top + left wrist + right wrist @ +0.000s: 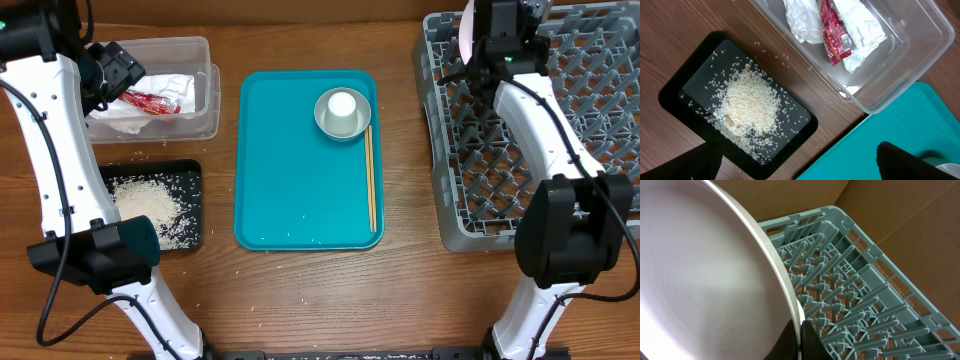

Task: Sort waste into correct bins and load items into the dishwasher
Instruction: 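Set the plate upright in the back of the rack and release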

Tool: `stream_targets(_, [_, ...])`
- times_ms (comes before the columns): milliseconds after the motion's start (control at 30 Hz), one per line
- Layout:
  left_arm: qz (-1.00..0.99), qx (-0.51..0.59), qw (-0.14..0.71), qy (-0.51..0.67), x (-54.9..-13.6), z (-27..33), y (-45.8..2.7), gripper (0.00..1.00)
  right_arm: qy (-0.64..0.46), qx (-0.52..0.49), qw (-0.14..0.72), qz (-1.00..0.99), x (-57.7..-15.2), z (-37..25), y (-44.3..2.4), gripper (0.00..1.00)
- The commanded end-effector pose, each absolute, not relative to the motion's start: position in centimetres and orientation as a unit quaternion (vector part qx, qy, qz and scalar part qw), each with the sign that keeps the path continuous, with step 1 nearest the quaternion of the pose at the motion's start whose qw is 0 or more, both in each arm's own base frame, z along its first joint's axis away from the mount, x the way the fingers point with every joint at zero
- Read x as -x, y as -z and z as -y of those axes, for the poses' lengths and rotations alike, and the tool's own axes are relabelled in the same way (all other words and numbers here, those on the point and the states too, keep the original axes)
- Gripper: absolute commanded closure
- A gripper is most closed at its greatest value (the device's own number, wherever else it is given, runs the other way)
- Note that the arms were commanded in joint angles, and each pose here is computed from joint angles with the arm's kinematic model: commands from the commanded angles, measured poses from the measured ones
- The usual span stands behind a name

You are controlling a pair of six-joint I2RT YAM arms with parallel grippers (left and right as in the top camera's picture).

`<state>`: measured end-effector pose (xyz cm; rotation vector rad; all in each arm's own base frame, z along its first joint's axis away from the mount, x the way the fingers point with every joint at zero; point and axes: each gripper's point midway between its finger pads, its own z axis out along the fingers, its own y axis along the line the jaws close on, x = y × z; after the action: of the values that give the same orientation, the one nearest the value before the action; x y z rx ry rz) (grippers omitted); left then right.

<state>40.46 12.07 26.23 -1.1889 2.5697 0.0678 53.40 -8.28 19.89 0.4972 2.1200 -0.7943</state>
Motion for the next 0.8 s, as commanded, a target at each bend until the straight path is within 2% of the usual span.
stream_targets(0, [-0.898,0.41,0.158,-0.027,-40.3,-11.9,-26.6,0.0,0.33,-0.187,0.4,-0.834,-53.2,7.5,-20.2,0.92])
stream_targets(67, [-0.898,0.41,0.158,-0.027,-40.3,-11.9,-26.6,0.0,0.339,-0.187,0.403,-0.829,-53.1,7.1,-20.6,0.83])
stream_targets(100, [-0.898,0.41,0.158,-0.027,-40.3,-11.9,-26.6,0.0,0.346,-0.188,0.405,-0.825,-52.9,6.9,-21.0,0.73])
stream_targets(133, [-0.898,0.41,0.158,-0.027,-40.3,-11.9,-26.6,0.0,0.35,-0.188,0.409,-0.822,-52.8,6.7,-21.4,0.53])
stream_targets(233, [-0.898,0.41,0.158,-0.027,-40.3,-11.9,-26.6,0.0,0.35,-0.185,0.427,-0.813,-52.3,5.2,-23.5,0.27])
stream_targets(300, [-0.898,0.41,0.158,-0.027,-40.3,-11.9,-26.6,0.0,0.338,-0.182,0.444,-0.81,-51.7,3.9,-25.4,0.0])
stream_targets(467, [-0.898,0.41,0.158,-0.027,-40.3,-11.9,-26.6,0.0,0.264,-0.154,0.485,-0.819,-49.9,-0.2,-30.0,0.0])
stream_targets(600, [-0.898,0.41,0.158,-0.027,-40.3,-11.9,-26.6,0.0,0.071,-0.042,0.474,-0.877,-48.3,-8.3,-30.3,0.0])
stream_targets(767, [-0.898,0.41,0.158,-0.027,-40.3,-11.9,-26.6,0.0,-0.212,0.111,0.393,-0.888,-44.7,-19.5,-29.3,0.0])
